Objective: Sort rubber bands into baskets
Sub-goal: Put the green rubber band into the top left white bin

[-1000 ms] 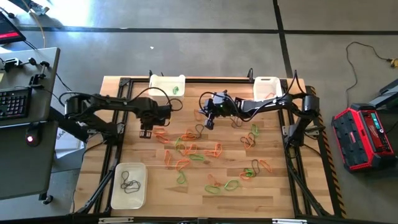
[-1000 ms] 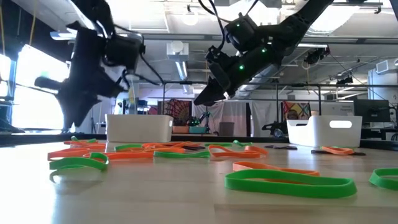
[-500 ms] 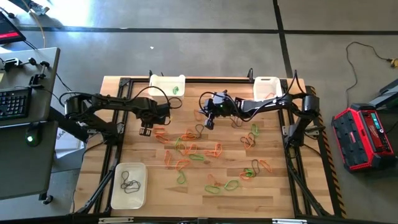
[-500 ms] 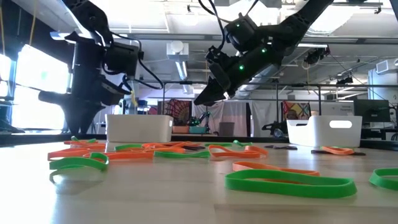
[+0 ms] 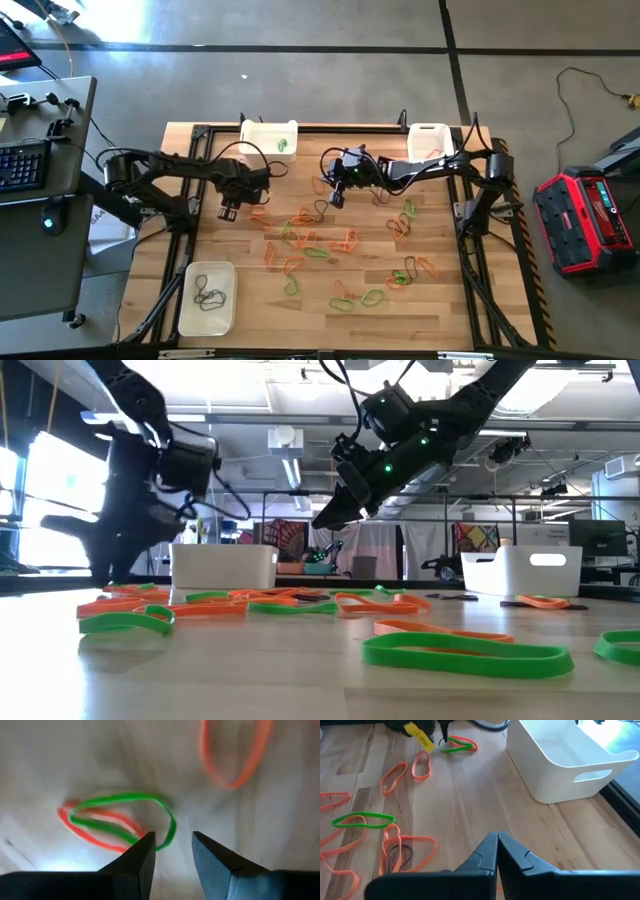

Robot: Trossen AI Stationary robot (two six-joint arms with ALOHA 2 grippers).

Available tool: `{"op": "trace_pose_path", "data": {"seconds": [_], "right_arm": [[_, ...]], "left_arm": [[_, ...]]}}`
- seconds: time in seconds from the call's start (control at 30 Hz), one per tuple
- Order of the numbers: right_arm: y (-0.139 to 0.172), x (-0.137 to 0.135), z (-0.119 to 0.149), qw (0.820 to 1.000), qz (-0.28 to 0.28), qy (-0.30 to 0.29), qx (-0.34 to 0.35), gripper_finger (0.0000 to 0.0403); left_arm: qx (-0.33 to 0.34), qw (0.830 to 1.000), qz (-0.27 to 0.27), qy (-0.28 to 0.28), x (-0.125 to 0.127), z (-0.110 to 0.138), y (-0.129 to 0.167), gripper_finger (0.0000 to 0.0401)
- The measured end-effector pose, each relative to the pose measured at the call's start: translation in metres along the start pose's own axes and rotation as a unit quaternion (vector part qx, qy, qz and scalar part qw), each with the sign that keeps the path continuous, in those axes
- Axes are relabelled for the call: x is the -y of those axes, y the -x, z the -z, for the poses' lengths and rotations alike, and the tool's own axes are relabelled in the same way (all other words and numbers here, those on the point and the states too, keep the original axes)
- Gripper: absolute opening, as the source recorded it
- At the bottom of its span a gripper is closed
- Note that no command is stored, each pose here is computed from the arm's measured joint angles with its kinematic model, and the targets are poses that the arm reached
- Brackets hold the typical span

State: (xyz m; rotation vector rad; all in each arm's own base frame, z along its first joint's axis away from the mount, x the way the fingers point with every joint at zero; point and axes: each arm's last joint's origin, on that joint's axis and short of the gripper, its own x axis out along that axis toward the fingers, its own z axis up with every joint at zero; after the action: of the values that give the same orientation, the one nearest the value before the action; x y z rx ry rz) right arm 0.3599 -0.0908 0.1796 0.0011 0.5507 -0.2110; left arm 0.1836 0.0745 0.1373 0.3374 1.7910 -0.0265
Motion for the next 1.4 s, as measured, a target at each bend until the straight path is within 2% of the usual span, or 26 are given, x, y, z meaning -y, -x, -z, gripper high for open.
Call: {"op": "trace_pose_path", "data": {"seconds": [0.13, 0.33, 0.4, 0.53, 0.77, 0.9, 1.03, 1.17, 1.4], "right_arm": [[0.000, 0.000, 0.000, 1.000, 0.000, 0.004, 0.000, 0.0000], [0.000, 0.000, 0.000, 1.000, 0.000, 0.004, 0.000, 0.0000], [0.000, 0.000, 0.000, 1.000, 0.000, 0.004, 0.000, 0.0000], [0.000, 0.000, 0.000, 1.000, 0.000, 0.004, 0.000, 0.0000], [0.000, 0.000, 0.000, 1.000, 0.000, 0.004, 0.000, 0.0000], [0.000, 0.000, 0.000, 1.000, 0.000, 0.004, 0.000, 0.0000], [0.000, 0.000, 0.000, 1.000, 0.000, 0.003, 0.000, 0.0000], [0.000, 0.000, 0.000, 1.000, 0.000, 0.003, 0.000, 0.0000], [0.000, 0.000, 0.000, 1.000, 0.000, 0.002, 0.000, 0.0000]], "left_arm": [[-0.003, 1.000, -0.013, 0.002, -0.001, 0.000, 0.000, 0.0099], [0.023, 1.000, -0.019, 0.009, -0.009, -0.008, 0.013, 0.0018], [0.037, 0.999, -0.021, 0.013, -0.013, -0.011, 0.019, 0.0006], [0.059, 0.997, -0.033, 0.024, -0.023, -0.017, 0.034, 0.0002], [0.125, 0.985, -0.056, 0.106, -0.056, -0.013, 0.069, 0.0001], [0.160, 0.969, -0.081, 0.170, -0.083, -0.005, 0.091, 0.0001], [0.217, 0.940, -0.124, 0.232, -0.111, 0.001, 0.108, 0.0000], [0.241, 0.916, -0.145, 0.285, -0.131, 0.009, 0.106, 0.0000], [0.208, 0.913, -0.117, 0.332, -0.157, 0.012, 0.071, 0.0000]]}}
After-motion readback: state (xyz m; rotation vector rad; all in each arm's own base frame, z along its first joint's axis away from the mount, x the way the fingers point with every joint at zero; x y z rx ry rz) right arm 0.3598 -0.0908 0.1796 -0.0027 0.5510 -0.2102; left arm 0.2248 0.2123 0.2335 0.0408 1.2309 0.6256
